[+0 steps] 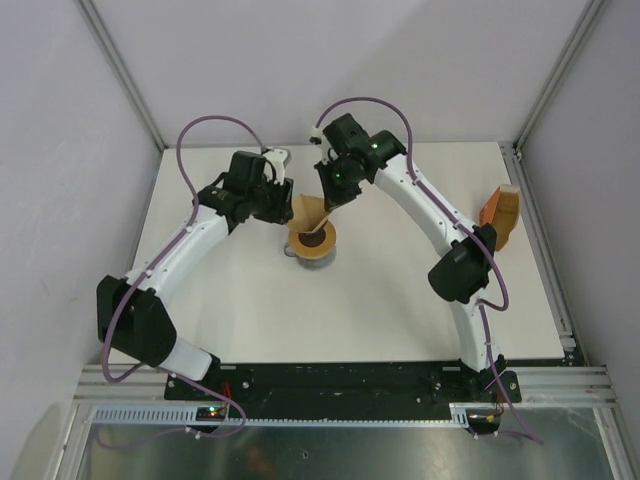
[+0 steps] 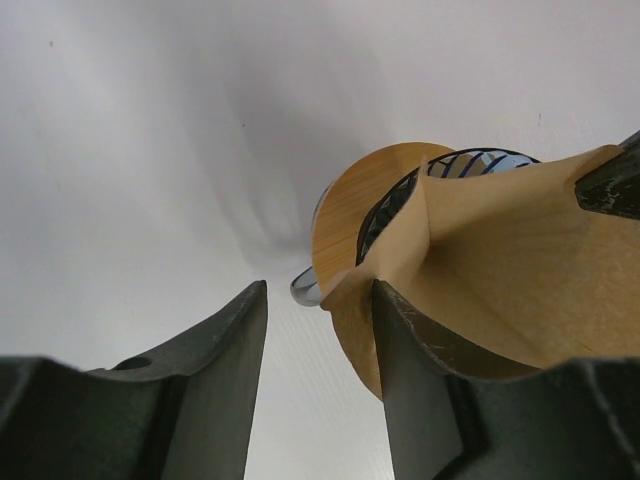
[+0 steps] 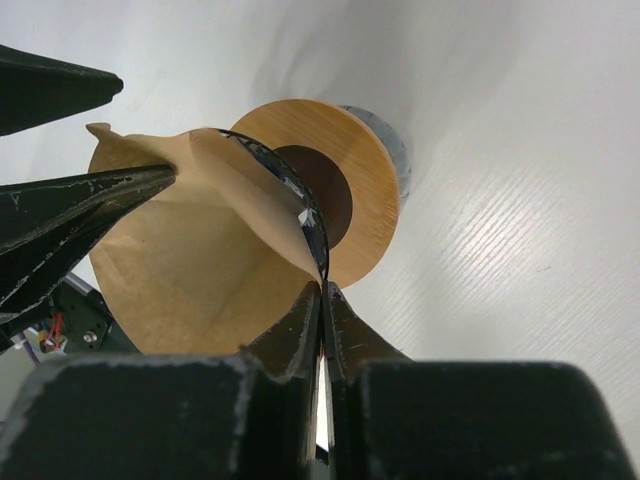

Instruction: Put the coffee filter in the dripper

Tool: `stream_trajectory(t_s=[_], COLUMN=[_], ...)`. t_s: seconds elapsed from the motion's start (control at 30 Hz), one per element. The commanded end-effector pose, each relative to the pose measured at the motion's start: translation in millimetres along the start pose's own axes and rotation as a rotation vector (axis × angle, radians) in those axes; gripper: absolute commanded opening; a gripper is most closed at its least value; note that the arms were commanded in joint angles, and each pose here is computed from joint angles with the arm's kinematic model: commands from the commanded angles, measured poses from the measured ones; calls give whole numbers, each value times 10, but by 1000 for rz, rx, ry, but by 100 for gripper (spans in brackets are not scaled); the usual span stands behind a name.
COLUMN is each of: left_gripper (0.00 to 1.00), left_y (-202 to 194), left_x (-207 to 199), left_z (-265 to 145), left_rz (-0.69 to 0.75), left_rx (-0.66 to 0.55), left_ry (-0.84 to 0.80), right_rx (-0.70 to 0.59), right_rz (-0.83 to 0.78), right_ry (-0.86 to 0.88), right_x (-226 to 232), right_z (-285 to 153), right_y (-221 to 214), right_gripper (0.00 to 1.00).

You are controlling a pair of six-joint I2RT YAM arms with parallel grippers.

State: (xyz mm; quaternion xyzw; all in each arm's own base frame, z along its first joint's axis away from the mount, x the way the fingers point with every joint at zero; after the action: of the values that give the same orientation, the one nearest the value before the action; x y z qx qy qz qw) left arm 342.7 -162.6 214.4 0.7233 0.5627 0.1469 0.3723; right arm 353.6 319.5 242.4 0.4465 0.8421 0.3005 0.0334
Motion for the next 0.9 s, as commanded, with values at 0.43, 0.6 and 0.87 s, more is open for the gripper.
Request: stream_trajectory(t_s=[0.43,0.6,0.87], left_gripper=[51,52,52], left_y=[31,8,40], left_x=[0,-2,47], left_z=[13,41,25], left_rz=[30,31,35], left_rx=[-13,-2,-14], left_ry=[-30,-37,-21], right_rx=[-47,-54,-105], right_rz=[-48,-36,-31], right_ry=[-56,-41,-39], right_x=[-109,-132,-166], right_z=[-50,1,-115], right_y=[13,-33,55], right_gripper=[38,38,39])
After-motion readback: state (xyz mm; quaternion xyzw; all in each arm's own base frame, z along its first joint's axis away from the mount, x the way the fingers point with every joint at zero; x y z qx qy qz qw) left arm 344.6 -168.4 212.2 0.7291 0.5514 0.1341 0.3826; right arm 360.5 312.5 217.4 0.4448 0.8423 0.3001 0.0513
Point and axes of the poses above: each gripper's point midway between its finger pads, its own z axis out along the fingers, its own x axis along the line the jaws close on, y = z × x, the point moved 3 cm from there along -z, back along the fingers, and after that the axes turned 6 degrees about -z, right-handed, at the moved point
